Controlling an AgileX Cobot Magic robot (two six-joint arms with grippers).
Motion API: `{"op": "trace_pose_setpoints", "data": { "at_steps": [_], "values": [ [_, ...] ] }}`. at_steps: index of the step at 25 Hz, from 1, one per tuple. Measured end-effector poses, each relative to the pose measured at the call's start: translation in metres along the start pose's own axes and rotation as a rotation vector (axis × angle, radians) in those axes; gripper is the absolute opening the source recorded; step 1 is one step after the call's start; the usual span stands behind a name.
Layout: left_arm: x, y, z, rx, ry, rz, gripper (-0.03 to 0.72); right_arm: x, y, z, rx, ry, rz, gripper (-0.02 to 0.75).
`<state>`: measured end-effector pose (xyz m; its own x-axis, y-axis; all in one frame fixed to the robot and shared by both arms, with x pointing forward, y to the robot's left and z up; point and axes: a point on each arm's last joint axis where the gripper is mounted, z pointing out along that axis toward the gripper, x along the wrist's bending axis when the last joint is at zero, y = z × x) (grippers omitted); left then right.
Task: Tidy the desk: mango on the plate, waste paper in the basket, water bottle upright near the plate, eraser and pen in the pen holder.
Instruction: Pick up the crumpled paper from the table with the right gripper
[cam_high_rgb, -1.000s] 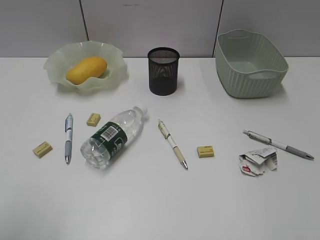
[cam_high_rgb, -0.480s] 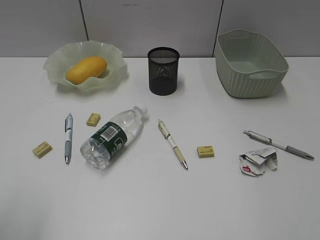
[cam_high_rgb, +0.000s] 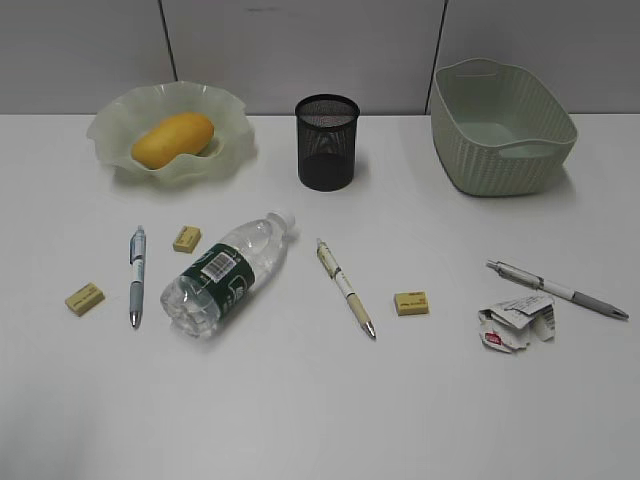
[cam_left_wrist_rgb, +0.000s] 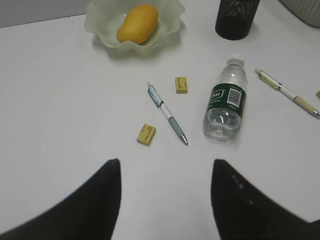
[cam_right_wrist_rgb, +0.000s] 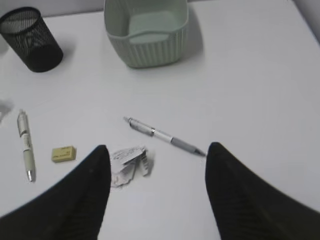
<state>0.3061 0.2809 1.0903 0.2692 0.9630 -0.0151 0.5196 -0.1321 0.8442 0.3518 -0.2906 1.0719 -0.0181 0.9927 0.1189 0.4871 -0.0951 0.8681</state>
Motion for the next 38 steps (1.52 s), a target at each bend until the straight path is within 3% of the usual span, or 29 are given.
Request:
{"op": "trace_pose_setpoints", "data": {
  "at_steps": [9, 18, 32, 38],
  "values": [
    [0.000, 0.000, 0.000, -0.003, 0.000, -0.001, 0.428, 0.006, -0.014, 0.078, 0.397, 0.035, 0.219, 0.478],
    [0.000, 0.000, 0.000, -0.005, 0.000, -0.001, 0.428, 0.007, -0.039, 0.148, 0.674, -0.001, 0.399, 0.478],
    [0.000, 0.000, 0.000, -0.005, 0.000, -0.001, 0.428, 0.000, -0.052, 0.211, 0.675, -0.079, 0.533, 0.477],
    [0.000, 0.000, 0.000, -0.005, 0.000, -0.001, 0.428, 0.018, -0.065, 0.236, 0.726, -0.067, 0.500, 0.477]
  ]
}}
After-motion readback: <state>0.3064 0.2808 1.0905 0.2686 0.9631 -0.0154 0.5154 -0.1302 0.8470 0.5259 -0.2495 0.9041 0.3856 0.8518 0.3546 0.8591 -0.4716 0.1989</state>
